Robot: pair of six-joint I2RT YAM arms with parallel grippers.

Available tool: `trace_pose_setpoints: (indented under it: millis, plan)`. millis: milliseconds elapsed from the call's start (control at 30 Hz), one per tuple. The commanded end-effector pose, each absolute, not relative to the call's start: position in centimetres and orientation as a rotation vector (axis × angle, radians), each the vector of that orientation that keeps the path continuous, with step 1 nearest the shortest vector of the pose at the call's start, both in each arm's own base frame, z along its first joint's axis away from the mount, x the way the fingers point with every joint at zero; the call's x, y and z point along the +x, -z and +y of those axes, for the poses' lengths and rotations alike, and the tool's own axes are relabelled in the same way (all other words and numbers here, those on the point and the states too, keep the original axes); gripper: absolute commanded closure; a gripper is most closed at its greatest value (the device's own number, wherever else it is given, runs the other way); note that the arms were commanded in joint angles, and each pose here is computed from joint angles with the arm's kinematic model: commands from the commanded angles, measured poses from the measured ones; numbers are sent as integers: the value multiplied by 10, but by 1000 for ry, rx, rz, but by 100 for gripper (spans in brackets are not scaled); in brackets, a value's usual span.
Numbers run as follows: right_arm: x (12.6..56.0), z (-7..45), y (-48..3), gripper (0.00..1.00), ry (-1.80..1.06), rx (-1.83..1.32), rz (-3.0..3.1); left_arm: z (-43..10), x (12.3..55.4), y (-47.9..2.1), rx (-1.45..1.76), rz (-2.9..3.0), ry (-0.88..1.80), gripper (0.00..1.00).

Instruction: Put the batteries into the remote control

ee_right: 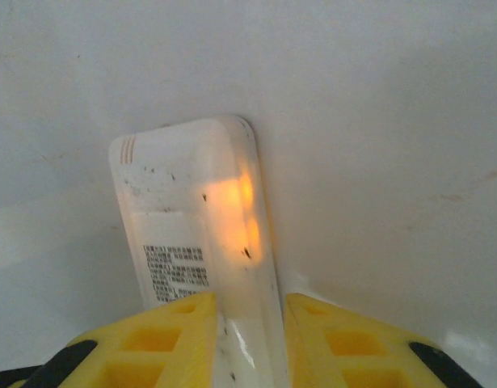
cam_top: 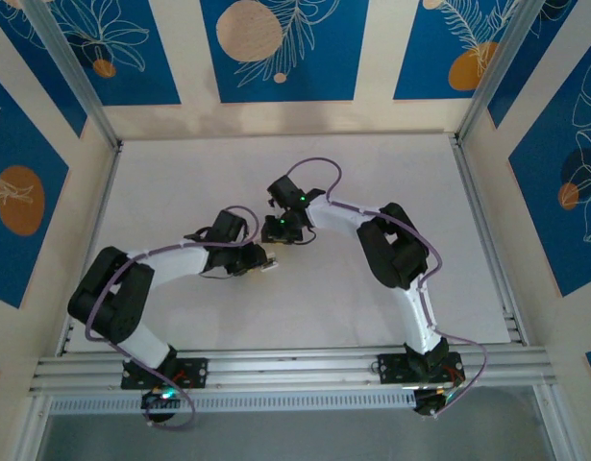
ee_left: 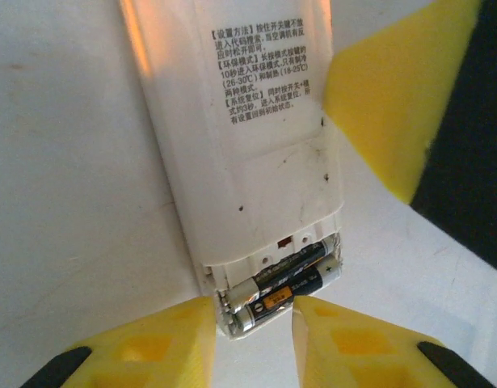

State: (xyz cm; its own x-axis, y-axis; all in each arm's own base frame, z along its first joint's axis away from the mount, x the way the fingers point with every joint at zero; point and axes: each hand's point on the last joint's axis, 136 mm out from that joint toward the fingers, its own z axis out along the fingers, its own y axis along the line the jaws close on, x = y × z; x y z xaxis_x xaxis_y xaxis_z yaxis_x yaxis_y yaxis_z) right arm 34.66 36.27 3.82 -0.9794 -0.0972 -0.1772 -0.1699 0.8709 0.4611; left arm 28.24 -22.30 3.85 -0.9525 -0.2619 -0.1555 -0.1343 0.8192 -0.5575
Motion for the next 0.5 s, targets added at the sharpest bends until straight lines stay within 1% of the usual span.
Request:
trace_pose_setpoints:
  millis: [0,100,233,300,467]
  plan:
    - [344,352,-63,68,-708,-214,2871,-221,287,-56,-268,2744,788,68]
    - [344,350,-74,67,-714,-216,2846,-219,287,-64,-260,2727,782,68]
    - [333,345,-86,68,-722,-196,2839,-210,286,-82,-260,2685,752,68]
    - [320,344,-88,73,-733,-168,2849,-202,285,-95,-258,2643,724,66]
    - [288,352,-80,91,-760,-147,2901,-180,280,-130,-220,2532,667,57]
